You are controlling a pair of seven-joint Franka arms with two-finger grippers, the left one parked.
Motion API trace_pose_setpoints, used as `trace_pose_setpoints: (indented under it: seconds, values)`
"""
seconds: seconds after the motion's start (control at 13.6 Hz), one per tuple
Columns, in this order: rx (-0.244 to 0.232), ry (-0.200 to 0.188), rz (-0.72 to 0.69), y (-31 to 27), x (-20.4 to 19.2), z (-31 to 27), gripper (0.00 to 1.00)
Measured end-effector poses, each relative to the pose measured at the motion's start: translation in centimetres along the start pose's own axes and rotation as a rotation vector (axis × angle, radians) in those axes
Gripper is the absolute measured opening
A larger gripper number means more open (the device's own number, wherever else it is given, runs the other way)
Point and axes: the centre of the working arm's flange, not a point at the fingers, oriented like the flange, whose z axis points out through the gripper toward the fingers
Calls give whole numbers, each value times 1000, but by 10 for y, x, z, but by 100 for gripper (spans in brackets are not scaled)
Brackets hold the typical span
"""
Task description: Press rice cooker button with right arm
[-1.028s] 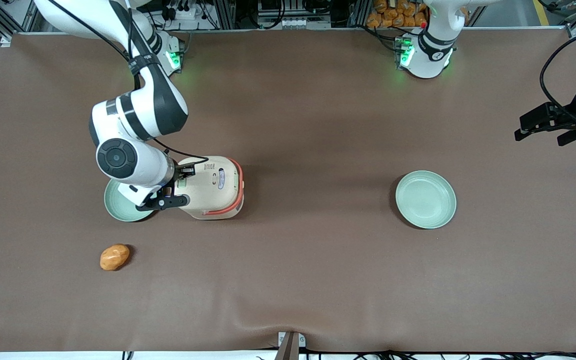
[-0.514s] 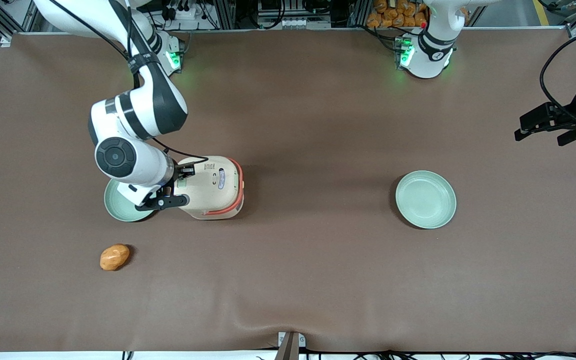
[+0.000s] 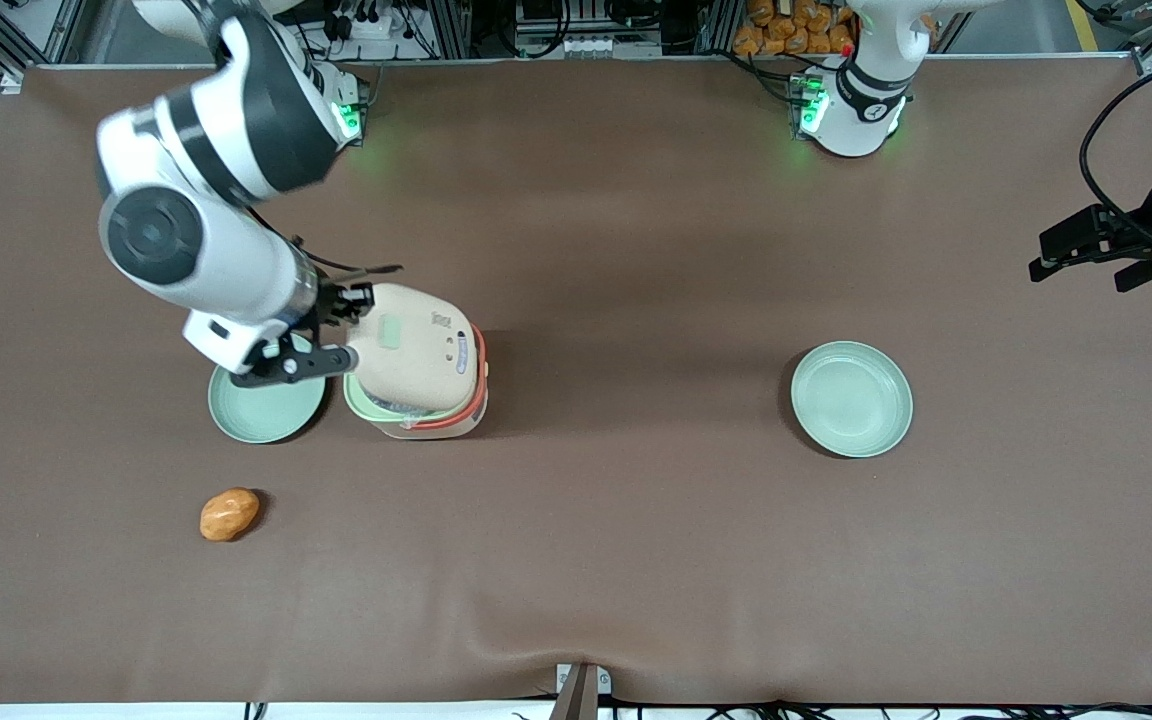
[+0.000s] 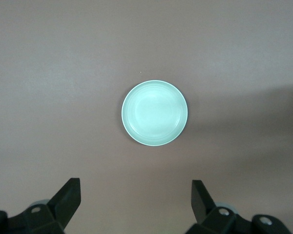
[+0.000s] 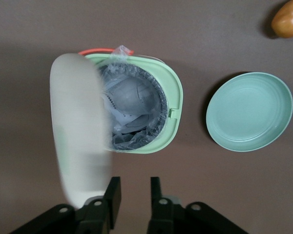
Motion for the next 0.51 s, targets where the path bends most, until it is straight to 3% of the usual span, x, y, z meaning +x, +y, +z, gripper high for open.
trace_pose_setpoints:
  seconds: [0.44, 0.51]
  values:
    - [25, 84, 40, 31, -24, -68, 97]
    - [31, 99, 65, 47, -26, -76, 100]
